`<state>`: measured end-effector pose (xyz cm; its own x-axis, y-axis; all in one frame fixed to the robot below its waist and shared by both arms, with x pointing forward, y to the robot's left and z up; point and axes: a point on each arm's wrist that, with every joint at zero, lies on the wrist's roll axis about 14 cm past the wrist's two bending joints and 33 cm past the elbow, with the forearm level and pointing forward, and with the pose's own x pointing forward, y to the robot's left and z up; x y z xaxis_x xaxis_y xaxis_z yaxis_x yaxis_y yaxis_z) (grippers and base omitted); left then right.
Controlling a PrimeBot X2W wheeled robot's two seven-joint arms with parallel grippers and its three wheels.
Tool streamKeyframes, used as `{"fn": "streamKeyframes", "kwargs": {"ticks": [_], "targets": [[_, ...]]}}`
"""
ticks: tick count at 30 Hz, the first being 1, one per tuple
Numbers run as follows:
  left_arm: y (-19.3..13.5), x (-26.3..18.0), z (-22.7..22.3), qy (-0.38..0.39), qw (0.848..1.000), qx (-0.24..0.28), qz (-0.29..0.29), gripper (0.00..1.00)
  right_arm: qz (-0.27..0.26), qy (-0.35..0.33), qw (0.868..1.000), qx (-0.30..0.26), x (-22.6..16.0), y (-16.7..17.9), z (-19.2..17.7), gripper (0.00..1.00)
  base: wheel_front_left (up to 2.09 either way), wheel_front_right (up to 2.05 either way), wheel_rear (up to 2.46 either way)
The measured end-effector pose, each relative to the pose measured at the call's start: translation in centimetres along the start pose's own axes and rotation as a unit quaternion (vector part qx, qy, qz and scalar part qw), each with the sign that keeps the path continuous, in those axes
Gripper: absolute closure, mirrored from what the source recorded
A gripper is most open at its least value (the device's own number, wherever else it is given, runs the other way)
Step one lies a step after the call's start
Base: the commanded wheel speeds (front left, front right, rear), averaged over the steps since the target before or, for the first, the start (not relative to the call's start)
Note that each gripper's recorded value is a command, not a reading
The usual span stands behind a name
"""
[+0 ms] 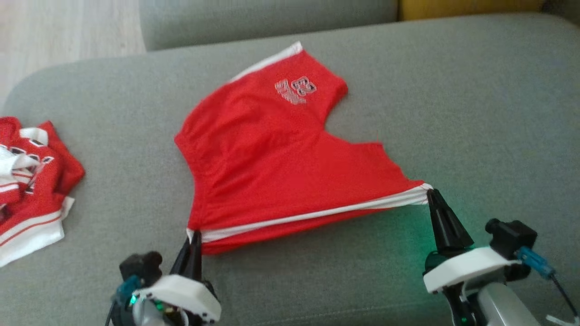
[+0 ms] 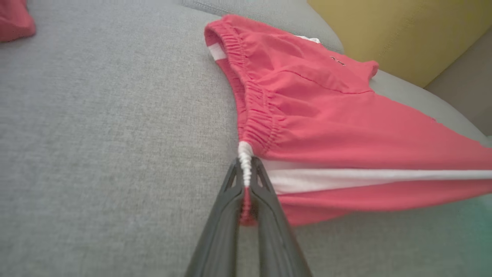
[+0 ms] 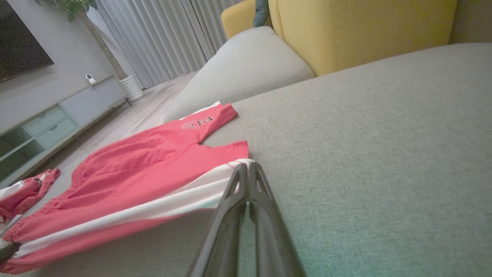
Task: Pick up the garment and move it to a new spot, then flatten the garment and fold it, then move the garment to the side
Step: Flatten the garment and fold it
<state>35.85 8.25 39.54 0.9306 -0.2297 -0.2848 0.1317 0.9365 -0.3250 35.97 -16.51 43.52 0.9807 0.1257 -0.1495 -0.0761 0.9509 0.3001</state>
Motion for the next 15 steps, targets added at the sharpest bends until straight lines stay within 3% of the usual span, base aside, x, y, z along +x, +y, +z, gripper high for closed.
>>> {"fn": "streamKeyframes", "kwargs": {"ticks": [10, 15], "targets": [[-0.1, 0.3, 4.4, -0.070, 0.998, -0.002, 0.002, 1.00, 0.045, -0.032, 0.998, -0.016, 2.4, 2.5, 2.6, 1.00, 0.00, 0.00, 0.00], [-0.2, 3.7, 8.7, -0.117, 0.993, -0.009, -0.004, 1.00, 0.091, -0.073, 0.990, -0.078, 8.4, 4.4, 7.4, 1.00, 0.00, 0.00, 0.00]]}}
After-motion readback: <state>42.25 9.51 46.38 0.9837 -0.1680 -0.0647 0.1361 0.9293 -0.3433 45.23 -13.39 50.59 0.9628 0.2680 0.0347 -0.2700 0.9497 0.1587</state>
